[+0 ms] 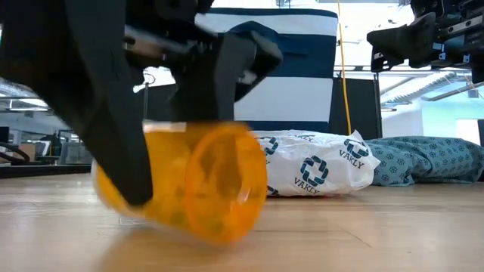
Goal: Pick & place medical supplies in basket/bin
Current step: Put the orange medicine bottle into the blue bin
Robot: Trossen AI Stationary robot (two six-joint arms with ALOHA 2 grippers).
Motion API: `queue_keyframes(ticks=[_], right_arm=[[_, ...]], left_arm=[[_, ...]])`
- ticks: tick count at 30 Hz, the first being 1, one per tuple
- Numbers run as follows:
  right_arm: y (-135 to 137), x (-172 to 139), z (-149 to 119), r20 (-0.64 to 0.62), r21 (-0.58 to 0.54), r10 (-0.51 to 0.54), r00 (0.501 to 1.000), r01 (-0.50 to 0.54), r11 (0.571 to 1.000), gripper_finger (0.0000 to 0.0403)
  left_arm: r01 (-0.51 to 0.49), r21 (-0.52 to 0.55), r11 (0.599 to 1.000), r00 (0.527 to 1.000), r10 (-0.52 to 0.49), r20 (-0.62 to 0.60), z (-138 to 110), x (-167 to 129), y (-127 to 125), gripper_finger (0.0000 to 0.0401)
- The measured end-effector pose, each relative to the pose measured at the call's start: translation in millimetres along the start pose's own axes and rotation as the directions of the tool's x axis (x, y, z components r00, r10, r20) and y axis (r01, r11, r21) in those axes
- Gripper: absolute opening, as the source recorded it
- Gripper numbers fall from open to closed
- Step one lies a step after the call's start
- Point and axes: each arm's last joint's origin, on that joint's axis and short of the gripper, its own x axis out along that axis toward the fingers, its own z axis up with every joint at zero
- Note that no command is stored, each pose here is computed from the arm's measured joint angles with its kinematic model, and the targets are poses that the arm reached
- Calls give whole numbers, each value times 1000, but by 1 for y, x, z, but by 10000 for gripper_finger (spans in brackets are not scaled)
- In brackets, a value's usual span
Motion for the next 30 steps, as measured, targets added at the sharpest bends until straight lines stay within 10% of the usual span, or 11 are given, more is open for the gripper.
queue_keyframes(ticks=[18,30], right_arm=[[0,0,0,0,4,-1,1000,1,1000,0],[0,0,-3,-31,47,5,1000,-4,999,0]], left_arm=[[-126,-121,985,986,138,97,-4,-171,41,176],[-230,-217,949,932,279,233,-59,-313,36,179]])
